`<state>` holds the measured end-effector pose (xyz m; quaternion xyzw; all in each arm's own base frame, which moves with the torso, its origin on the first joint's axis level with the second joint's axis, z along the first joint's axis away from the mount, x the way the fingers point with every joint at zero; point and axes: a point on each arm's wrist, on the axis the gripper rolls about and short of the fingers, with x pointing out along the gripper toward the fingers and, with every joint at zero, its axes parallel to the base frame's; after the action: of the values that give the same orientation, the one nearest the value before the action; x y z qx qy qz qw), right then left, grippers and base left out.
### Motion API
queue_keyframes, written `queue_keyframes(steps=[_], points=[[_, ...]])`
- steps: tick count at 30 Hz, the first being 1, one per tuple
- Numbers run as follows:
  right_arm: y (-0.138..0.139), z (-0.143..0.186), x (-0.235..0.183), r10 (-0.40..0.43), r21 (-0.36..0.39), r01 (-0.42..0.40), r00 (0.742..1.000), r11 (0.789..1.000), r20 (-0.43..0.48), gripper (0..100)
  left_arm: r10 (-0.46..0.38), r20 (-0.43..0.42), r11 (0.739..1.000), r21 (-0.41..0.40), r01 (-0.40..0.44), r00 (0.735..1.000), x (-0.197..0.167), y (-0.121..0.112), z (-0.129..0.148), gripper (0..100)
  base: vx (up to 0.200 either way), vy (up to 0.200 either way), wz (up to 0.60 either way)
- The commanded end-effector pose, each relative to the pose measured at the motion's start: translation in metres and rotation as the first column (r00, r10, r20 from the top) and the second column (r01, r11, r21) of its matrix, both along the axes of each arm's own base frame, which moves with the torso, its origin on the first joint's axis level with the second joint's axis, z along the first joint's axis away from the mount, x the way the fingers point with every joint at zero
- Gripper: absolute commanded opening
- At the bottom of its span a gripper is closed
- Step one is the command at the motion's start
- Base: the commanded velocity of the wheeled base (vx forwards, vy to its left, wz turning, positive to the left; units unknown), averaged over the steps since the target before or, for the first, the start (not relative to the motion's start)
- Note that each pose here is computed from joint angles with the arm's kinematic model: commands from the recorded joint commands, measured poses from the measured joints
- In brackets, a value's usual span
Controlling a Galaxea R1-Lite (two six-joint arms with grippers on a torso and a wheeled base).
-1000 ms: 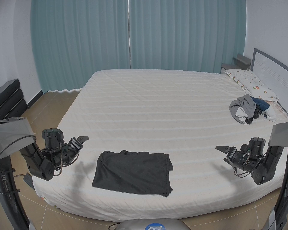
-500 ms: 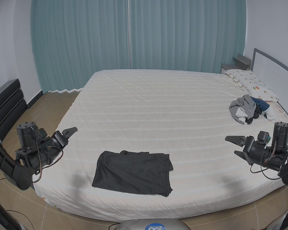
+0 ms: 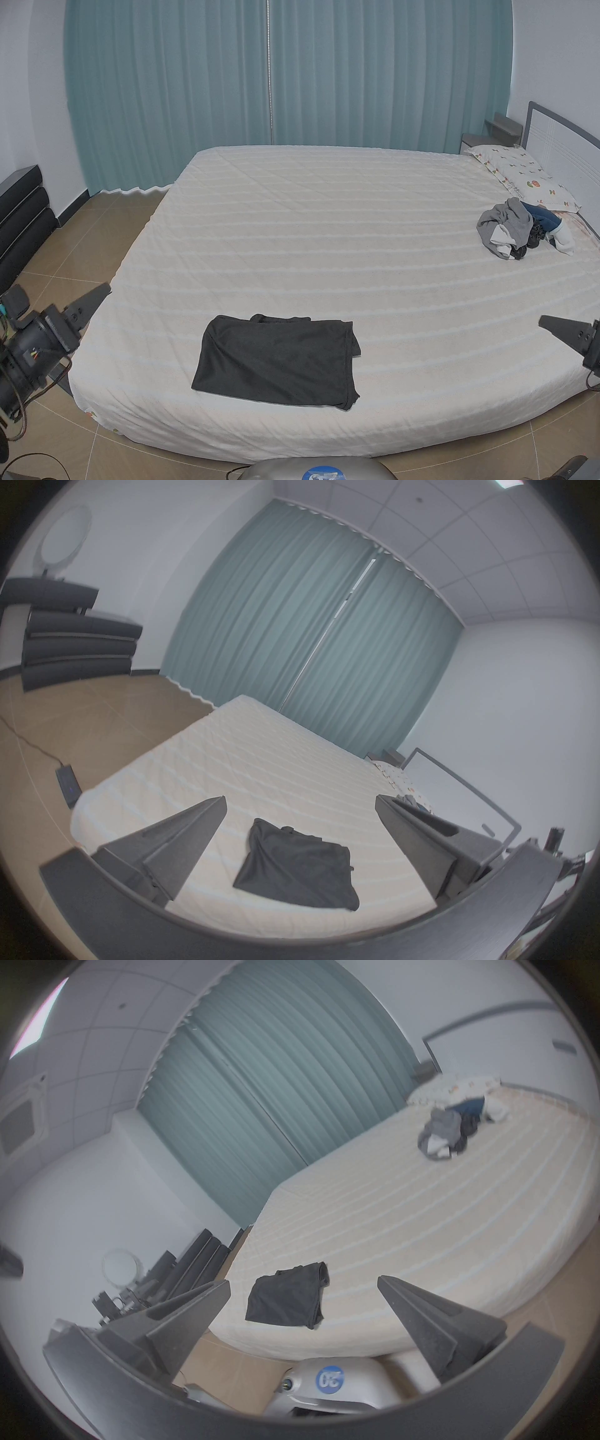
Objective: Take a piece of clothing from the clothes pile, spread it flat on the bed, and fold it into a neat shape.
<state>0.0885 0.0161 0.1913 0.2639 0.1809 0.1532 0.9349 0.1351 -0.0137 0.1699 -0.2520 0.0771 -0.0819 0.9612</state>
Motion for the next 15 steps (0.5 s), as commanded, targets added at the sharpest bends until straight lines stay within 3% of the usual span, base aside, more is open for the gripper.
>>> queue_keyframes(steps=[1, 5, 8, 15], points=[[-0.009, -0.020, -0.079, 0.003, -0.225, 0.051, 0.973, 0.973, 0.232, 100, -0.025, 0.171, 0.982, 0.189, -0.008, 0.985, -0.094, 0.008, -0.006, 100, 0.000, 0.000, 0.00], [-0.010, -0.046, -0.091, 0.009, -0.395, 0.114, 0.955, 0.912, 0.296, 100, -0.027, 0.180, 0.967, 0.252, -0.020, 0.983, -0.119, 0.010, -0.010, 100, 0.000, 0.000, 0.00], [-0.009, -0.058, -0.098, 0.016, -0.458, 0.150, 0.941, 0.876, 0.339, 100, -0.016, 0.165, 0.964, 0.264, -0.028, 0.986, -0.131, 0.011, -0.013, 100, 0.000, 0.000, 0.00], [-0.009, -0.066, -0.109, 0.032, -0.475, 0.186, 0.909, 0.860, 0.415, 100, 0.017, 0.176, 0.949, 0.308, -0.071, 0.984, -0.151, 0.014, -0.024, 100, 0.000, 0.000, 0.00]])
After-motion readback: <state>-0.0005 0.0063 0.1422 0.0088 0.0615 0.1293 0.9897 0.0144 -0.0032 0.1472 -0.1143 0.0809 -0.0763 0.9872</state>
